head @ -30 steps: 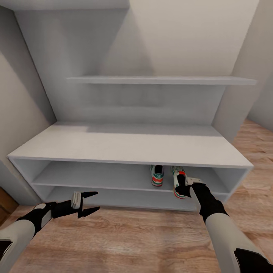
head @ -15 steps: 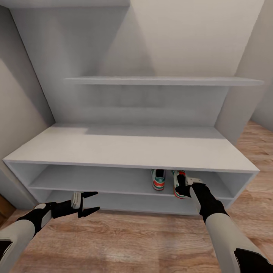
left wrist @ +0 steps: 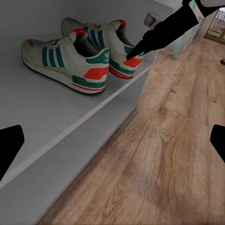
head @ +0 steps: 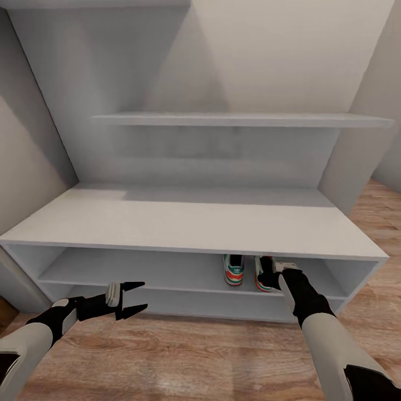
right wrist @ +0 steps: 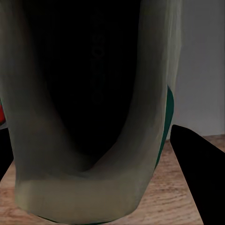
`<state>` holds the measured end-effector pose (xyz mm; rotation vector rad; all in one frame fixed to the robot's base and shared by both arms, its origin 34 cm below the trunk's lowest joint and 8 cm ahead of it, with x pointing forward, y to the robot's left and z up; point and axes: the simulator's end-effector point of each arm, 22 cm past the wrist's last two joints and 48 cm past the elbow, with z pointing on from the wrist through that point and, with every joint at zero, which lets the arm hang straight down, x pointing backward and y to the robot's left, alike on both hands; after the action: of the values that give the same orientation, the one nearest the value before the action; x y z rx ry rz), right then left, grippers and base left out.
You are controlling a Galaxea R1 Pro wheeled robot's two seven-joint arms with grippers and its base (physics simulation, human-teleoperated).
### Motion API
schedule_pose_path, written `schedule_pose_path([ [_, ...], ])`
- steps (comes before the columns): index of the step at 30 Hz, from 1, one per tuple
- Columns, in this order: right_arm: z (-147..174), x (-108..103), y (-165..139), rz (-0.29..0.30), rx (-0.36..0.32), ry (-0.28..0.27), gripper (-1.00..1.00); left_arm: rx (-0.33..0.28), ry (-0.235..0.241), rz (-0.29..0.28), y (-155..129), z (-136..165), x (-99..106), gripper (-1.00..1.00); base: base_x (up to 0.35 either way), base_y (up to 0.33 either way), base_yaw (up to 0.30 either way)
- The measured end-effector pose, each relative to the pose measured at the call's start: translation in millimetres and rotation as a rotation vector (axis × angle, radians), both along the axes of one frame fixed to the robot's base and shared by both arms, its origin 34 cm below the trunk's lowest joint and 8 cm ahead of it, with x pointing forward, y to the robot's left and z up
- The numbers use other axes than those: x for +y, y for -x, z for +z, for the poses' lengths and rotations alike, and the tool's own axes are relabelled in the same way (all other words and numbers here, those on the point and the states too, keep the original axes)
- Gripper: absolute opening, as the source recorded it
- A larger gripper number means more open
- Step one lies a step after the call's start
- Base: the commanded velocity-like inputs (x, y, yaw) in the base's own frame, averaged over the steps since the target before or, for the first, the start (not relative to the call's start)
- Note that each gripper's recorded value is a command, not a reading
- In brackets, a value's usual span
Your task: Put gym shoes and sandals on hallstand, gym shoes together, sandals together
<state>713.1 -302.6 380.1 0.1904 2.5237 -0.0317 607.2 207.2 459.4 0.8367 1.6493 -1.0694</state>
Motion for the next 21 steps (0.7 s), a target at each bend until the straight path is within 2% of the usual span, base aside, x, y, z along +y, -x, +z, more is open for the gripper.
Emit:
schedule_pose_path([
  [7, 0.2, 0.0, 0.0, 0.000, 0.000, 0.000, -1.00, 0.000, 0.001, -0.001, 0.1, 0.2, -0.6, 1.00, 0.181, 0.000, 0.000],
  [21, 0.1, 0.0, 0.0, 0.000, 0.000, 0.000, -1.00, 0.000, 0.001, -0.001, 0.1, 0.1, -0.8, 1.00, 0.021, 0.000, 0.000],
])
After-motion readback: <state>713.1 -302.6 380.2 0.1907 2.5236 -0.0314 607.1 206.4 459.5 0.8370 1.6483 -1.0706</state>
